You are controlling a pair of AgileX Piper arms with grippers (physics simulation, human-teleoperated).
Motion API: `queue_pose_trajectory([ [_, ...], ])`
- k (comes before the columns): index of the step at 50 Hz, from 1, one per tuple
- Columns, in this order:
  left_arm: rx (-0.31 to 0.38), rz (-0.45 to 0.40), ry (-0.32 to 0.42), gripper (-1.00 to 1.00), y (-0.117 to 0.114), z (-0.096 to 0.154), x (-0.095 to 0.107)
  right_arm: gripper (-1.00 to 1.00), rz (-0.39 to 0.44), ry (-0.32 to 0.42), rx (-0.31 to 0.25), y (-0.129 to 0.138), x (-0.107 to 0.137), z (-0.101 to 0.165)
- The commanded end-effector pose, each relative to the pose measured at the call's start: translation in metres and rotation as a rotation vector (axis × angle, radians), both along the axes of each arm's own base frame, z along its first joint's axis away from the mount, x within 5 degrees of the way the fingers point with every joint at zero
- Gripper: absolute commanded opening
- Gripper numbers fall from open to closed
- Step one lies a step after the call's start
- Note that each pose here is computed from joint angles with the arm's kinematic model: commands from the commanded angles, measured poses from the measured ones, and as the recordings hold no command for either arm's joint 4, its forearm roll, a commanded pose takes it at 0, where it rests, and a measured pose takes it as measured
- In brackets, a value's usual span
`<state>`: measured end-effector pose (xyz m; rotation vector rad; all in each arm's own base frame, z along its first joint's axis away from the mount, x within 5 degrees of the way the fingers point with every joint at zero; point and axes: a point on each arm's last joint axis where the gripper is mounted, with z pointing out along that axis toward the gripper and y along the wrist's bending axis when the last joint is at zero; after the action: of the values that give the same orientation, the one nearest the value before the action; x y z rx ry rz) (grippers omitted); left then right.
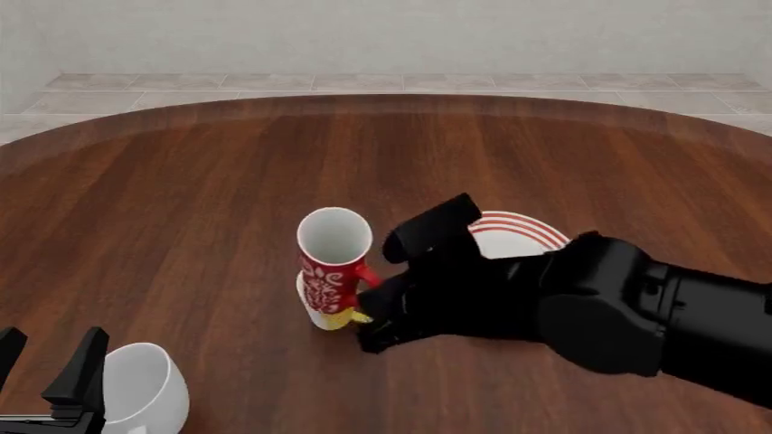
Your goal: Pick up the red mug and put it on the plate
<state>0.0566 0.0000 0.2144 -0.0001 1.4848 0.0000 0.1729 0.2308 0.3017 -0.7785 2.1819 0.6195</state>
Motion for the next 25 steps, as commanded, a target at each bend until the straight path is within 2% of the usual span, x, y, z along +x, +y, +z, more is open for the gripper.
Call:
queue_pose_trajectory([
  [1,0.0,0.0,0.0,1.0,0.0,0.0,0.0,-1.0,-0.042,-0.095,0.027,-0.033,0.003,0.036],
  [15,0.0,0.0,0.0,1.0,0.0,0.0,0.0,-1.0,-0.123,-0.183,0.041,-0.073,0.003,0.072],
  [25,0.0,0.0,0.0,1.0,0.0,0.0,0.0,-1.0,-0.194,-0.208,0.037,-0.095,0.005,0.079],
])
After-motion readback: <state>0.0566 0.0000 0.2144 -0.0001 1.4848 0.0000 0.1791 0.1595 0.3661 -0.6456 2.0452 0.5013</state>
